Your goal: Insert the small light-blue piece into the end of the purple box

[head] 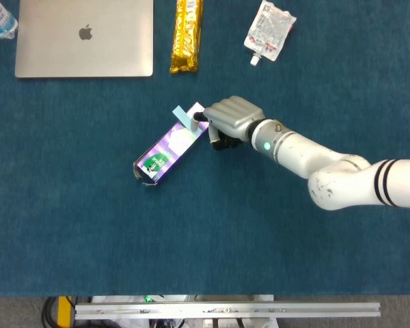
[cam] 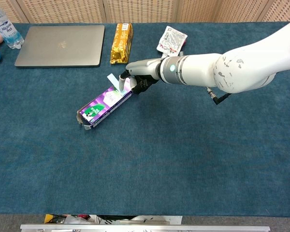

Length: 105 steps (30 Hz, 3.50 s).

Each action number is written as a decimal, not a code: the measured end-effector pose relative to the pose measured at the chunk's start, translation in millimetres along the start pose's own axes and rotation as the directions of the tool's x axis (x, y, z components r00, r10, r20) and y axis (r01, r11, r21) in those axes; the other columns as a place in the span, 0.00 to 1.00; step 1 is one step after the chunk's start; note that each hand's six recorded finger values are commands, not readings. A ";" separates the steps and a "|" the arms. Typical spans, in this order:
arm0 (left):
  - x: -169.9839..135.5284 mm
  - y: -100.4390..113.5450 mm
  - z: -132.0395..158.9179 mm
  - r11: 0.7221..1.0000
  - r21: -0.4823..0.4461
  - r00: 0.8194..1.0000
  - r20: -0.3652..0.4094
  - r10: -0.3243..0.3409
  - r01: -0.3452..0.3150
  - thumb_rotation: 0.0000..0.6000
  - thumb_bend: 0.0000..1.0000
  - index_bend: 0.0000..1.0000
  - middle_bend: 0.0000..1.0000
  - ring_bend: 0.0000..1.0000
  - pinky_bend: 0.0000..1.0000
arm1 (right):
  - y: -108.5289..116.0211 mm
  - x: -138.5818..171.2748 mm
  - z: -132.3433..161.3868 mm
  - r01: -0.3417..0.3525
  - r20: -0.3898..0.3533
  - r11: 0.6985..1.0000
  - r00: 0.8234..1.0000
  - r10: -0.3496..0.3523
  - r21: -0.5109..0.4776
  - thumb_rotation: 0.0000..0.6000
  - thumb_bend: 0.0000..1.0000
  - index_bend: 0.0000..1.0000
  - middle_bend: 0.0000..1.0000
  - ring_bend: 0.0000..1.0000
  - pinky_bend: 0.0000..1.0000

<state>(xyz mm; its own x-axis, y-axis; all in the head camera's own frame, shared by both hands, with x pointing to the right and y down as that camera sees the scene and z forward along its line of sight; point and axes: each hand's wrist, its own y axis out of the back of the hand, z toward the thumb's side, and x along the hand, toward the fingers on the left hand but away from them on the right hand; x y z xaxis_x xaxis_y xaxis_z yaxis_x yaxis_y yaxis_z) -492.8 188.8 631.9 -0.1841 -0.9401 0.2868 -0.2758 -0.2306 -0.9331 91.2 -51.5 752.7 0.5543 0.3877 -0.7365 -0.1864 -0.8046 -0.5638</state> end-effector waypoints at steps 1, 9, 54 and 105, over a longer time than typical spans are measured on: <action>0.0 -0.1 0.3 1.000 0.000 1.000 0.001 0.000 0.000 1.00 0.36 0.19 0.19 0.16 0.12 | 0.7 0.8 0.5 0.002 -0.003 1.000 1.000 -0.002 -0.004 0.77 1.00 0.29 1.00 1.00 1.00; -1.3 0.7 -2.4 1.000 0.001 1.000 -0.009 0.001 -0.001 1.00 0.36 0.19 0.19 0.16 0.12 | -3.2 -5.0 1.5 -0.009 -0.001 1.000 1.000 0.009 0.000 0.77 1.00 0.29 1.00 1.00 1.00; -2.5 0.3 -2.5 1.000 0.001 1.000 -0.008 0.005 -0.005 1.00 0.36 0.19 0.19 0.16 0.12 | -8.9 3.0 -2.8 -0.039 0.017 0.999 0.999 0.039 0.018 0.78 1.00 0.29 1.00 1.00 1.00; 34.7 -4.5 45.7 0.999 0.048 0.995 0.094 -0.018 0.013 1.00 0.36 0.19 0.19 0.16 0.12 | -38.9 373.9 -213.4 0.582 0.510 0.751 0.564 -0.649 0.311 0.78 0.45 0.29 0.39 0.33 0.48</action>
<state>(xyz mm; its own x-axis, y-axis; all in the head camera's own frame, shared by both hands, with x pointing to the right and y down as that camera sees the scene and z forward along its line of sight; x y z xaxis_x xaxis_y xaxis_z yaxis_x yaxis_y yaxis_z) -454.9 145.7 636.1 -0.0898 -0.9553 0.2816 -0.2330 -0.2547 -0.9385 478.8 28.8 578.9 0.0202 0.9705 -0.2404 -0.0698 -0.2385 -0.9686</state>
